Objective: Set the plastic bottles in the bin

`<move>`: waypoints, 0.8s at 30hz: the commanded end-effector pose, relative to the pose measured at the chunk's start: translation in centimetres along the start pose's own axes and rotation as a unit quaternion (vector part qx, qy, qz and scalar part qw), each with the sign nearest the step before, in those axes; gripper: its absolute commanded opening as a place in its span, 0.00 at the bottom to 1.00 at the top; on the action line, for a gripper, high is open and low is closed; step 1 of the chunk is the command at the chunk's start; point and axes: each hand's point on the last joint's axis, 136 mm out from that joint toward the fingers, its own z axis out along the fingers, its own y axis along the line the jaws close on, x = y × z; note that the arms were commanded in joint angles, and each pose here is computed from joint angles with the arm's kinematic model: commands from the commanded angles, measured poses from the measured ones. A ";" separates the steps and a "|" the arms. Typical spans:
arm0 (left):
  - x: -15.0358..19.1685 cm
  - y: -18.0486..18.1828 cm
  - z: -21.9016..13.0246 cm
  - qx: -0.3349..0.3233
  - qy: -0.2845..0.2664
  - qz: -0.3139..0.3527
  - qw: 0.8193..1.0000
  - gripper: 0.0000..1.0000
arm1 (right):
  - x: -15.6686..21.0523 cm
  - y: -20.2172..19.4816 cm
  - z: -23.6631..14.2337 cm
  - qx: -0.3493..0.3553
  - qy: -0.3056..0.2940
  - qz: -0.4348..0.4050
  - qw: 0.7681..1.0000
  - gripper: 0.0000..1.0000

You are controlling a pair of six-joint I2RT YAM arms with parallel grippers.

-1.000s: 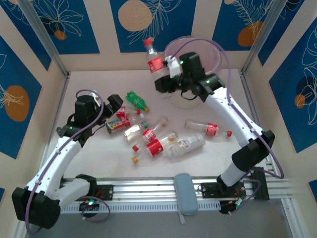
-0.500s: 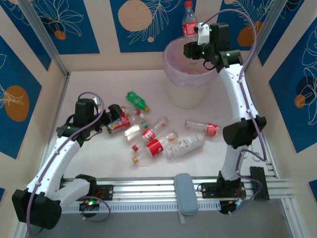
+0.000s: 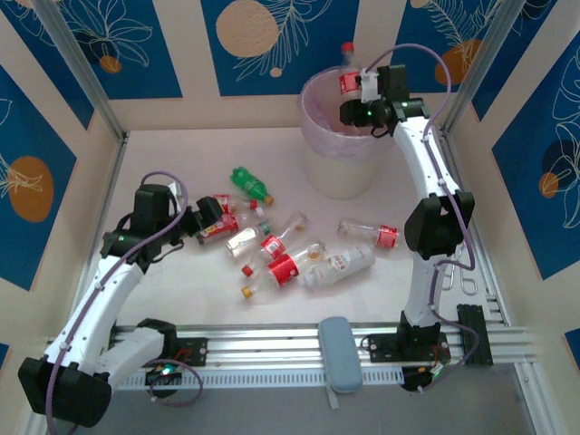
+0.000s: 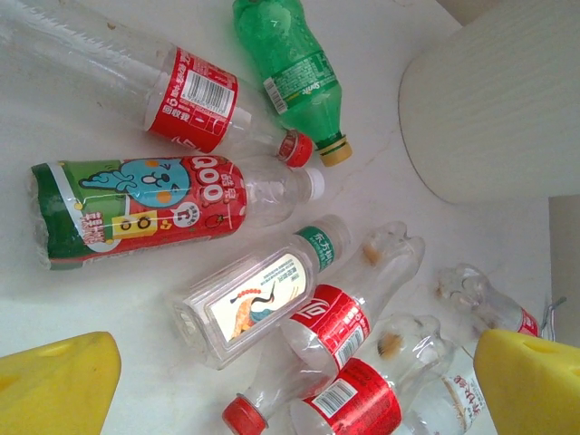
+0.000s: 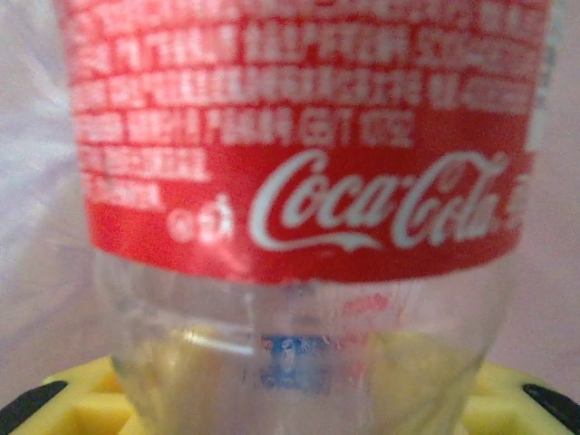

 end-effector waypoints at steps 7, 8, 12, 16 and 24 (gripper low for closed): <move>0.2 0.4 0.4 0.000 0.001 0.002 1.000 0.99 | 0.3 -0.1 0.9 -0.017 -0.021 -0.006 1.000 0.74; 0.2 0.5 0.4 -0.002 0.001 0.001 1.000 0.99 | 0.3 -0.2 1.1 -0.016 -0.020 -0.006 1.000 0.77; 0.2 0.5 0.6 -0.001 0.002 0.001 1.000 0.99 | 0.1 -0.4 1.2 -0.012 -0.022 -0.003 1.000 0.83; 0.3 0.6 0.8 -0.002 0.004 -0.001 1.000 0.99 | -0.2 -0.4 1.4 -0.013 -0.021 -0.003 1.000 0.84; 0.5 0.8 1.3 -0.005 0.011 -0.002 1.000 0.99 | -2.1 0.0 0.1 -0.013 -0.034 -0.010 0.999 0.89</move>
